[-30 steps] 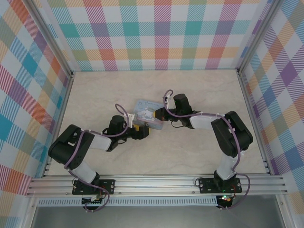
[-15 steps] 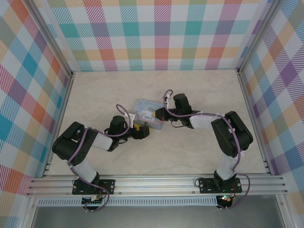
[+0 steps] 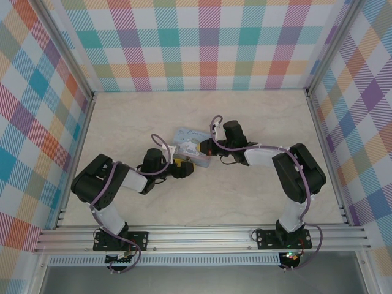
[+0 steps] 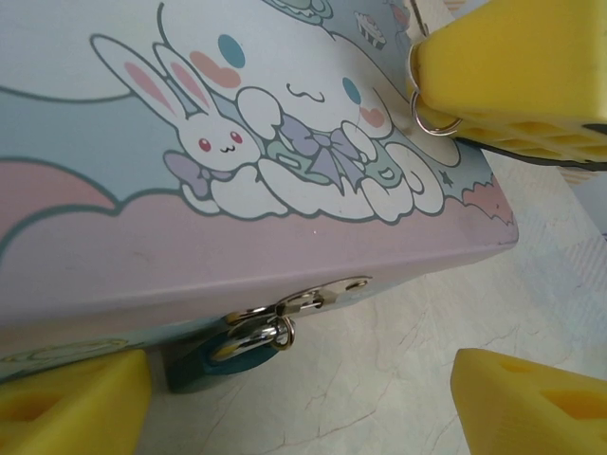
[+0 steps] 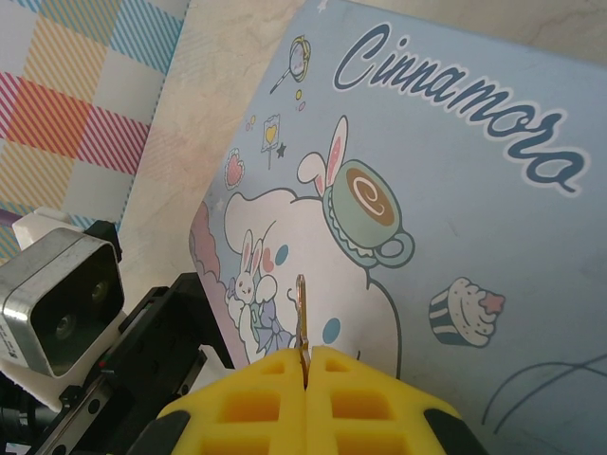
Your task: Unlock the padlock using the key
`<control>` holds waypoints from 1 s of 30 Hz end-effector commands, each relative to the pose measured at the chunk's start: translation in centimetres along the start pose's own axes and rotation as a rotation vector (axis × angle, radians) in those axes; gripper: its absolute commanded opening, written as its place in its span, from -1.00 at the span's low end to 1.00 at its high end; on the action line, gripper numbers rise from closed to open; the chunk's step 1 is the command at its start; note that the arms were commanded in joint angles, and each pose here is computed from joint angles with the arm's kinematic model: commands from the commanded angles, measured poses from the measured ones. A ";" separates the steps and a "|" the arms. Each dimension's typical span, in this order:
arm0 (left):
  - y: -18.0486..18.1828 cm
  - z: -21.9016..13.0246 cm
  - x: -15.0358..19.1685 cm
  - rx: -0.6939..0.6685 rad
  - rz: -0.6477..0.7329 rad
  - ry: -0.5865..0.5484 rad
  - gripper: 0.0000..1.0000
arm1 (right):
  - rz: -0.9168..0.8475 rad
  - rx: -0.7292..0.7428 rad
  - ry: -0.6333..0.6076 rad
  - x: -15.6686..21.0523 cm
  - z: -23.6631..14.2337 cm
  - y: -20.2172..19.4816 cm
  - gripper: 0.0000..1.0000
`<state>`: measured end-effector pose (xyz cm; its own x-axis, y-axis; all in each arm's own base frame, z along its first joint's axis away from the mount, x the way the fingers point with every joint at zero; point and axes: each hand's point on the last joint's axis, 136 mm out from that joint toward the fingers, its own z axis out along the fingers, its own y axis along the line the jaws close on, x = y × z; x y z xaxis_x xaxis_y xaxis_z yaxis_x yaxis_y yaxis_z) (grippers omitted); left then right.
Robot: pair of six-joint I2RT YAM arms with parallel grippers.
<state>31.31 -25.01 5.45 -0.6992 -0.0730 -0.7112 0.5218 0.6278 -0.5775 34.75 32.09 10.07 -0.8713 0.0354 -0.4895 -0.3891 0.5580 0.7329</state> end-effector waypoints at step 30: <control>-1.7 3.0 -1.1 0.025 -0.067 -0.005 -0.01 | 0.054 0.070 0.101 3.5 0.8 -2.1 -0.93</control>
<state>32.19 -27.03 4.71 -0.7516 -0.1034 -0.6515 0.4617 0.6230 -0.6315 34.87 32.07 10.08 -0.8691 0.0391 -0.4931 -0.3888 0.5624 0.7297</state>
